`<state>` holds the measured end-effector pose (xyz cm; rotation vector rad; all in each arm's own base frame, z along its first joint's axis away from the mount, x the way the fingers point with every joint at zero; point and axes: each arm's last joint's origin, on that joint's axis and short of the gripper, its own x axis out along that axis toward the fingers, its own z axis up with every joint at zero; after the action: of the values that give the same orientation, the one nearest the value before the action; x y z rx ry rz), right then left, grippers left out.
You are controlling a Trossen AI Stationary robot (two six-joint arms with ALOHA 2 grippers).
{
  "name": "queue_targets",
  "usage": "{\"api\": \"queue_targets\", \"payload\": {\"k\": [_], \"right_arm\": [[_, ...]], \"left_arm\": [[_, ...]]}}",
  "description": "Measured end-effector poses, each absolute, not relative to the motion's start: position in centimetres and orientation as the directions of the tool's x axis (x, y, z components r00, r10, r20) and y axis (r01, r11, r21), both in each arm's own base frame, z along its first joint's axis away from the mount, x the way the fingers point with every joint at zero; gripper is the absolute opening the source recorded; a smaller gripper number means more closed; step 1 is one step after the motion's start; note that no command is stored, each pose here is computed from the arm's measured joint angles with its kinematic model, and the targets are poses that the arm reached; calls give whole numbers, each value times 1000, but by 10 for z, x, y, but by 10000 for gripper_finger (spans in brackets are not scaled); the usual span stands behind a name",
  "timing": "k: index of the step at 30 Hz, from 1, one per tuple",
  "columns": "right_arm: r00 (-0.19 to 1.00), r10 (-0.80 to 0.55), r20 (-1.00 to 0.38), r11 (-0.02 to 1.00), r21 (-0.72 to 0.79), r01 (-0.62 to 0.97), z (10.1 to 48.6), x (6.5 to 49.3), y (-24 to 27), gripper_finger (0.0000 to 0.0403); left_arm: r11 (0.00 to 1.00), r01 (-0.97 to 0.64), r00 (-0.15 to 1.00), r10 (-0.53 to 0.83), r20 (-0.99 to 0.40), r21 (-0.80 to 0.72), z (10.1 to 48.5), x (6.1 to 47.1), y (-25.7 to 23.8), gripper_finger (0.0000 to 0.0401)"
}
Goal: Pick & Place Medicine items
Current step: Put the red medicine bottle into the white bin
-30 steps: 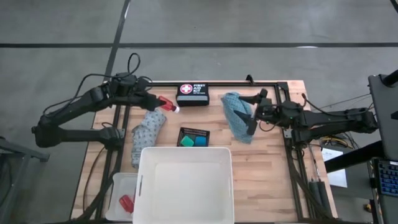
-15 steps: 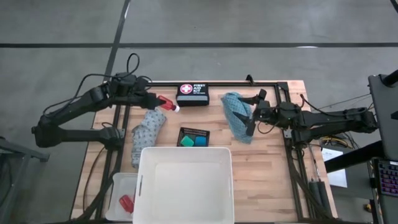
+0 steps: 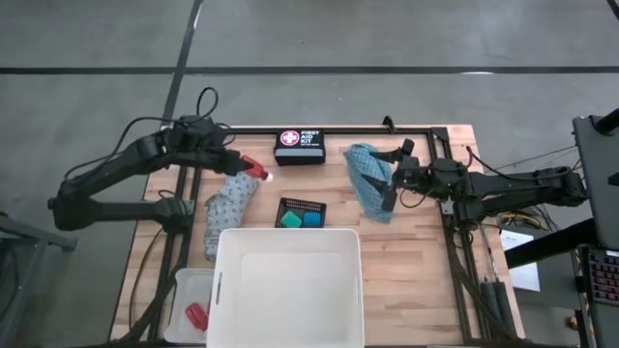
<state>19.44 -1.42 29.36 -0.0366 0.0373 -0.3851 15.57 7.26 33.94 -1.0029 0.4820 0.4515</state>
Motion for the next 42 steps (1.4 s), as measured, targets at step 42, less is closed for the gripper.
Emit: {"api": "queue_targets", "payload": {"k": [42], "right_arm": [[925,-376,-55,926,-55,373,289,200,-14,302]], "left_arm": [[123,-827,548,-44,-835,-549,330,27,5,130]]}}
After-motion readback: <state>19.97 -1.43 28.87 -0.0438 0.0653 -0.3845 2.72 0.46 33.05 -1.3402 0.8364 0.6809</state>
